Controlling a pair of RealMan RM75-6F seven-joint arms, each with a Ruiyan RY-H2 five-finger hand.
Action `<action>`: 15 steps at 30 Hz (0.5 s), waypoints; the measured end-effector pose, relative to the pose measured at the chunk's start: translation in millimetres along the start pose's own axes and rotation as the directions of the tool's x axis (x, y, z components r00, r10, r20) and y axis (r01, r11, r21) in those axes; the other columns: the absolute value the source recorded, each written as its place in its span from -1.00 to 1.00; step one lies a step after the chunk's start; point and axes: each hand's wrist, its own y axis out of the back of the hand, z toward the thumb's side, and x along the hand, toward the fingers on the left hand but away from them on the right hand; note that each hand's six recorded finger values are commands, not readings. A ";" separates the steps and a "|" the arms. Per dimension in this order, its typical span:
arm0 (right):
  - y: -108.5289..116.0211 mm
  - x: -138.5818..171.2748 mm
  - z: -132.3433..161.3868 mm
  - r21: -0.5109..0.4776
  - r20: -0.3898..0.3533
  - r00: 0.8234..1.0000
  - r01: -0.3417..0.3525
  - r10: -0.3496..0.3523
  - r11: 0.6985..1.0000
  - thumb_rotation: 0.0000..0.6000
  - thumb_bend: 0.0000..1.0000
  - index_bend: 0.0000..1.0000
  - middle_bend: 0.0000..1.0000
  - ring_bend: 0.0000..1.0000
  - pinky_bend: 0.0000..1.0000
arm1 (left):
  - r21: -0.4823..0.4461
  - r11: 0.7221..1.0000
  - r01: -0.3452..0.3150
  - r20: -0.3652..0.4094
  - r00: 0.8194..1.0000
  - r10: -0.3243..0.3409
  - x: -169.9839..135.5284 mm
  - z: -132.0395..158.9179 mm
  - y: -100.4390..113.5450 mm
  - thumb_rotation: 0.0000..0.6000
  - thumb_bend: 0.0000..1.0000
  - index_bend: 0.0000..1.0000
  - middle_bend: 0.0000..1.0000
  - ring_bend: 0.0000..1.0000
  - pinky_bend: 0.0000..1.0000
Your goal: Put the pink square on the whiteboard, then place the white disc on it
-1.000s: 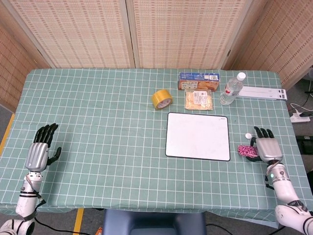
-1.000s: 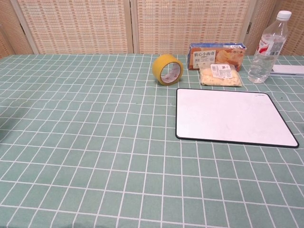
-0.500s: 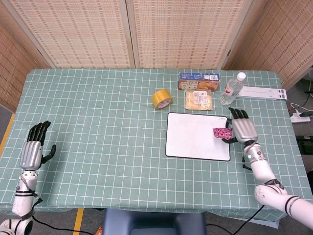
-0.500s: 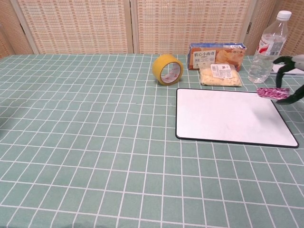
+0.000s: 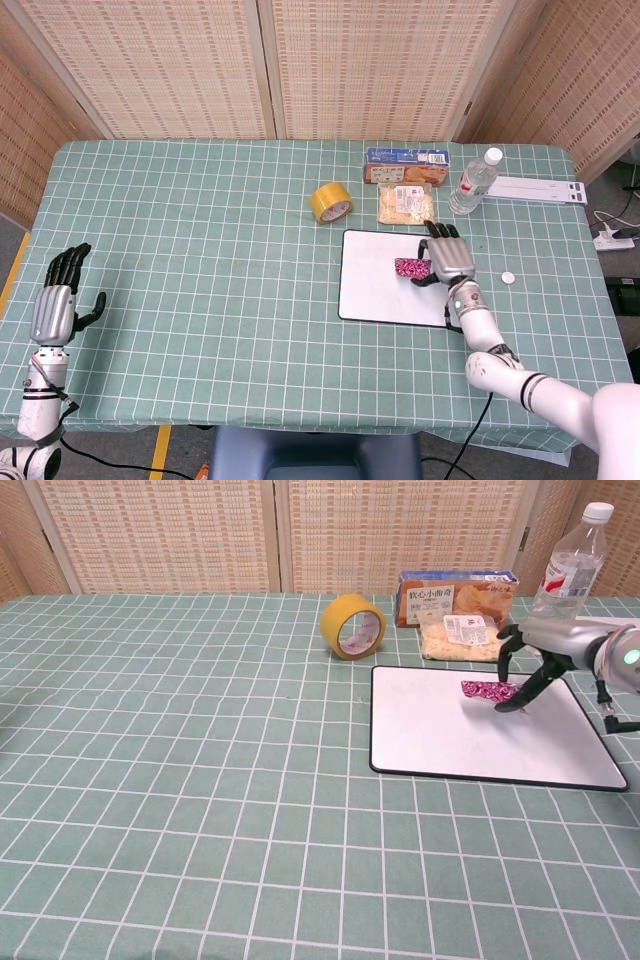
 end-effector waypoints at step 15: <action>4.6 3.2 -7.5 -0.014 0.029 1.000 0.013 -0.013 1.000 0.59 -1.00 -0.87 -1.00 -1.00 -1.00 | 0.014 1.000 0.010 0.008 1.000 -0.011 -0.7 1.8 -3.7 1.00 -0.22 -0.86 -0.89 -1.00 -1.00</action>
